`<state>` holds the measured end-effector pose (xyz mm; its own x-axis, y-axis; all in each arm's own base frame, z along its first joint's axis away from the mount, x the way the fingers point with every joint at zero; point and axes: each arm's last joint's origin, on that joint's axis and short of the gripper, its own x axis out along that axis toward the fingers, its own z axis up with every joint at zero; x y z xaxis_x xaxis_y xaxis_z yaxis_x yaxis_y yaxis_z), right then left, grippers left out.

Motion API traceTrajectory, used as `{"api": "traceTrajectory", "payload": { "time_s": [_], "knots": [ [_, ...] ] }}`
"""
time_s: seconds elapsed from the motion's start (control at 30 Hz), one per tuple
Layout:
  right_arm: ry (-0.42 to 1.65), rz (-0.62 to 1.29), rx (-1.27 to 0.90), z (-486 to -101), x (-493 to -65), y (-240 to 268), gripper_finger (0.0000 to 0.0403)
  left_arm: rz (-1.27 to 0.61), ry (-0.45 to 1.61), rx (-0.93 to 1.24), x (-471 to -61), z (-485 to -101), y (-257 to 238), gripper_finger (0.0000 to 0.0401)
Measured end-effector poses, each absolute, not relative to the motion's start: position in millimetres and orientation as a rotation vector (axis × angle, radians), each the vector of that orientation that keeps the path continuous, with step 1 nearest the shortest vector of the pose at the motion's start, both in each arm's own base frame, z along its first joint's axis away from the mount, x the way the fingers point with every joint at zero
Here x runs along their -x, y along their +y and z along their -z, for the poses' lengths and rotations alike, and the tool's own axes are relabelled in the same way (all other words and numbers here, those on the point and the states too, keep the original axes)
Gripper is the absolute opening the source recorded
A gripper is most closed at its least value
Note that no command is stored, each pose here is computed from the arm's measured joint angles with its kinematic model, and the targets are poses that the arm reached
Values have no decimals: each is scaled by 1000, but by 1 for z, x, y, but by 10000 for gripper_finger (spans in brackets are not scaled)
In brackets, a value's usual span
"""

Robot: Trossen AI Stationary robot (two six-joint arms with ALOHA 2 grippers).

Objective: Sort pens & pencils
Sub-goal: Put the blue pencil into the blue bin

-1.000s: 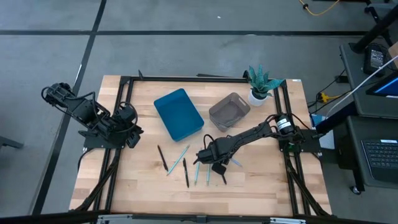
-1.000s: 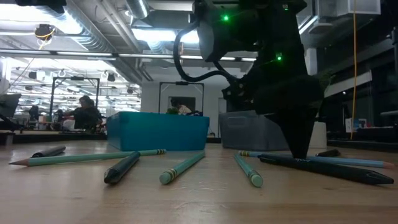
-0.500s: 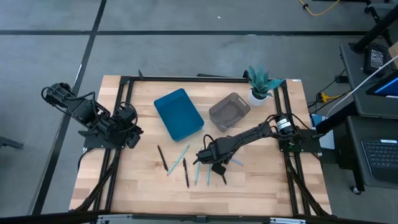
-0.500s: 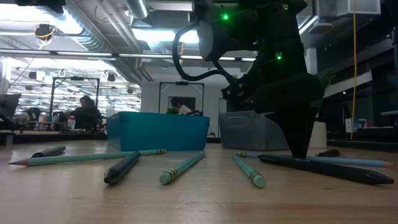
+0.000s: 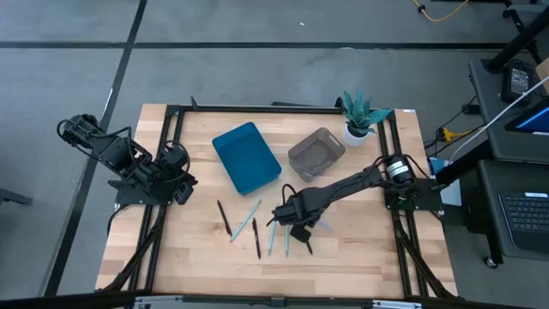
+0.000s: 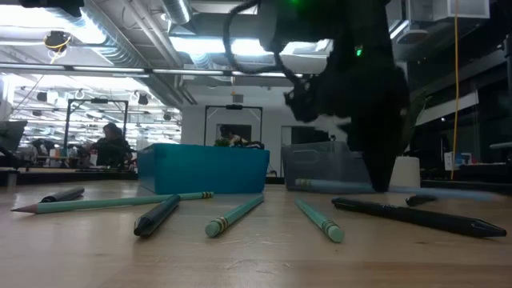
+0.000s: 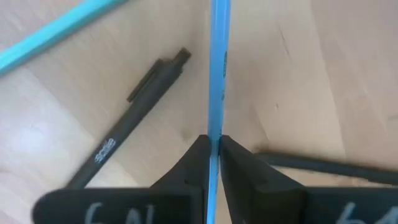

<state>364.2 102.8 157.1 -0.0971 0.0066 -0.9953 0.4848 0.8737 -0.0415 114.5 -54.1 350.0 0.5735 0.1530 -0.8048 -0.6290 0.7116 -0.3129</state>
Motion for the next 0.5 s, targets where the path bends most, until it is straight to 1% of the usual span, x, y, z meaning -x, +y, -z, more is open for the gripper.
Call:
{"api": "traceTrajectory", "payload": {
  "time_s": [0.2, 0.3, 0.5],
  "knots": [
    [1622, 402, -410, -179, -360, 102, 36, -500, 848, 628, -116, -349, -55, 80],
    [1605, 377, -415, -193, -366, 104, 36, -505, 855, 621, -118, -348, -56, 80],
    [1464, 303, -421, -229, -386, 100, 36, -518, 872, 604, -125, -345, -60, 80]
  ]
}}
